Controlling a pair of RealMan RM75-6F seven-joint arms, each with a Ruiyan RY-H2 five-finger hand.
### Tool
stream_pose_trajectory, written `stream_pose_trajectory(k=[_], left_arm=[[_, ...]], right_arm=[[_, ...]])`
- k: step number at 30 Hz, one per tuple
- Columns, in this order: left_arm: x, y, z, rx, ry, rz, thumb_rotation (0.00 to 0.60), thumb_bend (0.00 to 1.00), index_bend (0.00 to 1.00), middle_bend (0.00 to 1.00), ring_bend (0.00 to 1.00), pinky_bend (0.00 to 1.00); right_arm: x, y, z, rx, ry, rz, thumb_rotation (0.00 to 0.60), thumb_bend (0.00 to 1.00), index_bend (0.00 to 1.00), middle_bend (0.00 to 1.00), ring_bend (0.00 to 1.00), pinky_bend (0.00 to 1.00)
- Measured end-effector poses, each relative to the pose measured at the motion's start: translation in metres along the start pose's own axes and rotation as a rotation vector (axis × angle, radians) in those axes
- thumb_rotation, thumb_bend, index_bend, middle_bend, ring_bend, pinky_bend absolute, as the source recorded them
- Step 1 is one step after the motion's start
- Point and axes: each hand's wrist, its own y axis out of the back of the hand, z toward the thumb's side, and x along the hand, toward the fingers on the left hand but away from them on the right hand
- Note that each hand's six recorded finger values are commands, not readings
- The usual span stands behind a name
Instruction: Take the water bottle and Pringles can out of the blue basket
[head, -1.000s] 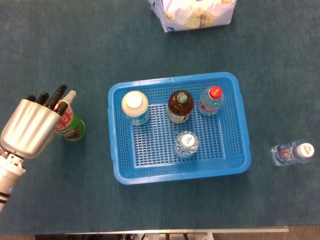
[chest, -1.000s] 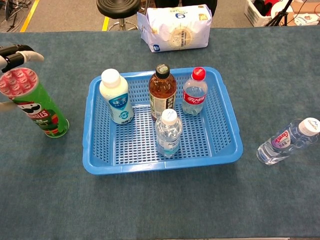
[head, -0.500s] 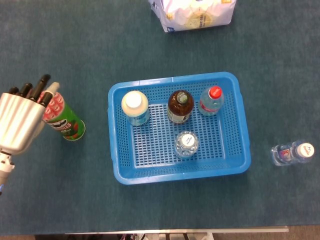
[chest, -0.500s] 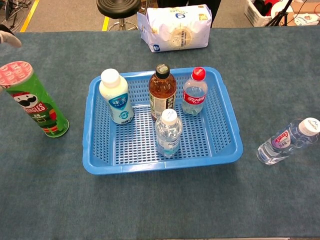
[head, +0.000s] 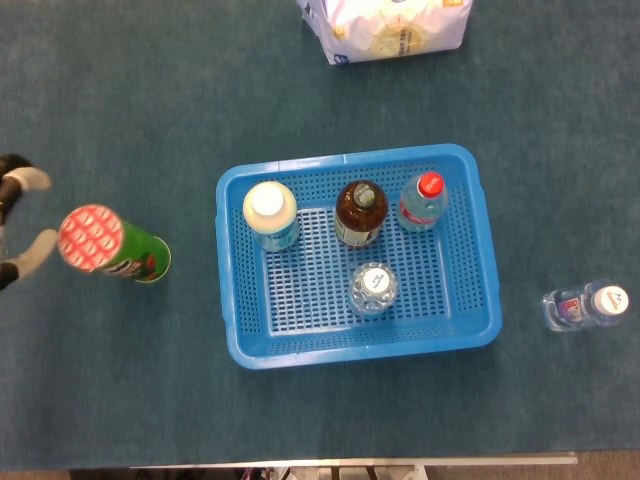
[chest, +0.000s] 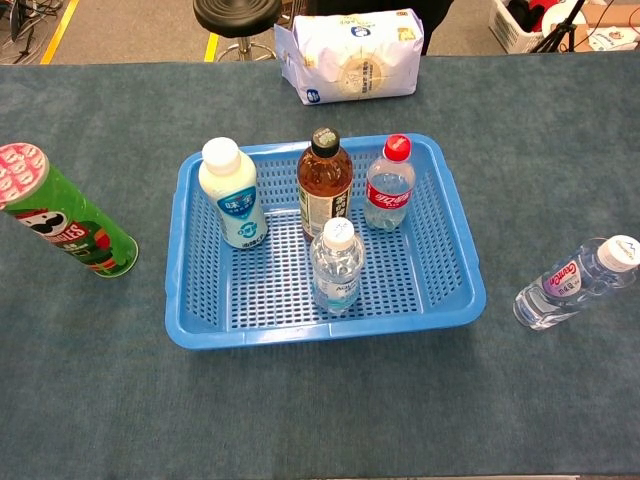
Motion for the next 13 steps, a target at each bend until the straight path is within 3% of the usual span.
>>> stream_pose_trajectory(k=[9, 13], left_arm=[[-0.012, -0.003, -0.023, -0.075, 0.103, 0.024, 0.600, 0.14, 0.49, 0.46, 0.42, 0.65], [-0.020, -0.009, -0.032, -0.093, 0.149, 0.017, 0.600, 0.14, 0.49, 0.46, 0.42, 0.65]], right_arm=[[0.020, 0.011, 0.003, 0.205, -0.070, -0.092, 0.600, 0.00, 0.22, 0.35, 0.26, 0.43], [0.029, 0.016, 0.004, 0.217, -0.108, -0.127, 0.600, 0.00, 0.24, 0.35, 0.26, 0.43]])
